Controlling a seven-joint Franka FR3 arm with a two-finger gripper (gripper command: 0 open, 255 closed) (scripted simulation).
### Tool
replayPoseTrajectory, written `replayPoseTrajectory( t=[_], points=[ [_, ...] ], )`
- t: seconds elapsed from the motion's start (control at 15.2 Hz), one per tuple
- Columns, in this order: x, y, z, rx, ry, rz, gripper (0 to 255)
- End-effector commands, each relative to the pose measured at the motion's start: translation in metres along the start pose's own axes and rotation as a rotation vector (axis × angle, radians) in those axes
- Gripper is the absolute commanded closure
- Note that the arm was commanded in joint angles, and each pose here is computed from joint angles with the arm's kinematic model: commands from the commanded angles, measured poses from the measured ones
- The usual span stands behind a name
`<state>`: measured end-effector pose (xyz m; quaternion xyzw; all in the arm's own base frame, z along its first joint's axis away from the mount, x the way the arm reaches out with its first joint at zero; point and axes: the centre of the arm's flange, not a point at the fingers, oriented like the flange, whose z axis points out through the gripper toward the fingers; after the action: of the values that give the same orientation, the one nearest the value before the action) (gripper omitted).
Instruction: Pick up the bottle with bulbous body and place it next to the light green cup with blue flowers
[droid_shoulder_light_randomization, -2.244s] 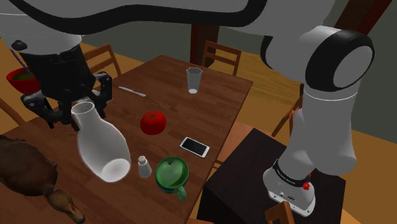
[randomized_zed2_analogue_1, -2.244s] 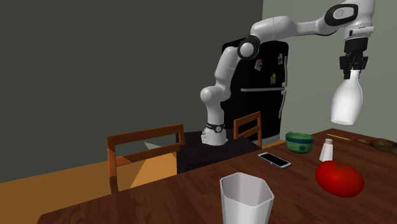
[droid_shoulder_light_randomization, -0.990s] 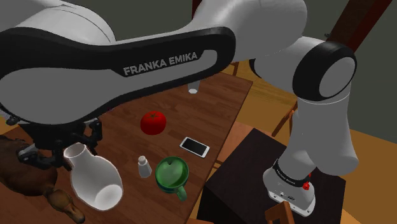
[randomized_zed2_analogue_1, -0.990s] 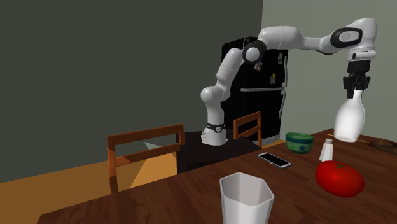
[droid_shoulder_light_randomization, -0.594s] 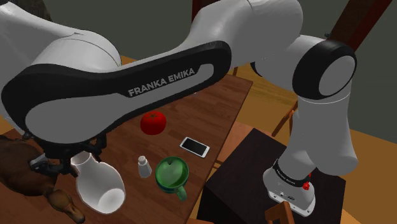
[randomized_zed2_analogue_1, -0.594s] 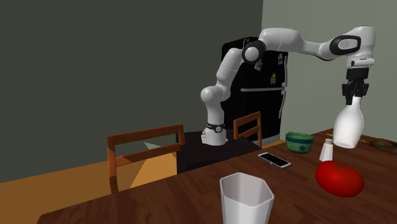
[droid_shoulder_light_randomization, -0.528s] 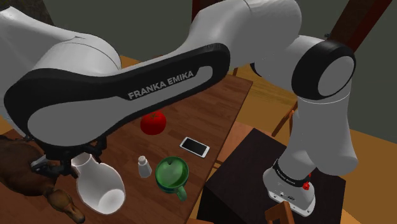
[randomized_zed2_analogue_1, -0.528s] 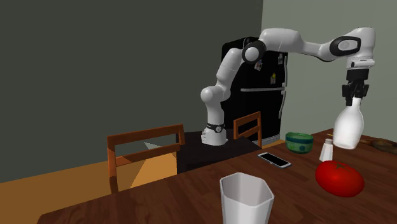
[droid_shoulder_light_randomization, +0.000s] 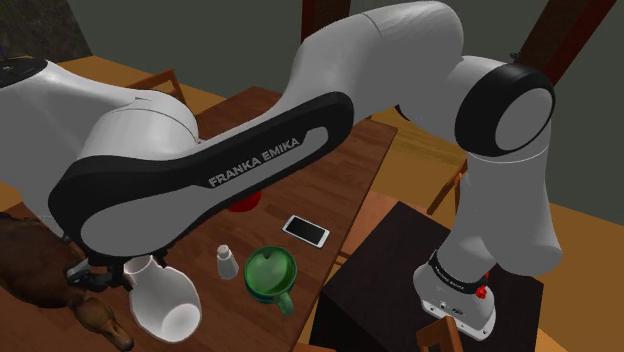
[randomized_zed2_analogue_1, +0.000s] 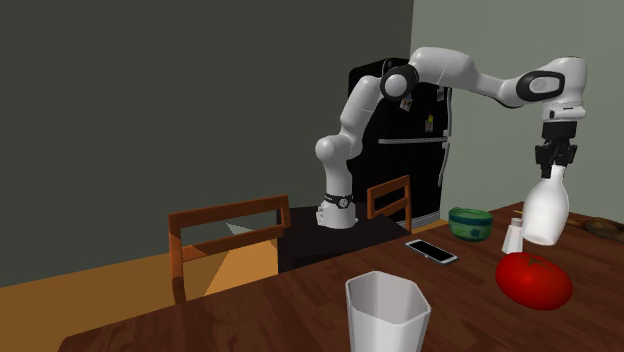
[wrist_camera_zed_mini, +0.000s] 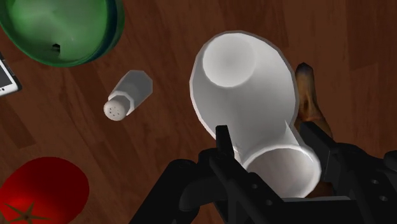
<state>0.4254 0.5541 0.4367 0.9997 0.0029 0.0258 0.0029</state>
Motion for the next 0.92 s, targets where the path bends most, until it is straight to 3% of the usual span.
replayPoseTrajectory(
  t=[0.0,0.33,0.4,0.73,0.86],
  points=[
    [0.0,0.0,0.001,0.001,0.001,0.0,255],
    [0.0,0.0,0.001,0.001,0.001,0.0,255],
    [0.0,0.0,0.001,0.001,0.001,0.0,0],
    [0.0,0.0,0.001,0.001,0.001,0.0,0],
    [0.0,0.0,-0.025,0.001,0.001,0.0,0]
  ],
)
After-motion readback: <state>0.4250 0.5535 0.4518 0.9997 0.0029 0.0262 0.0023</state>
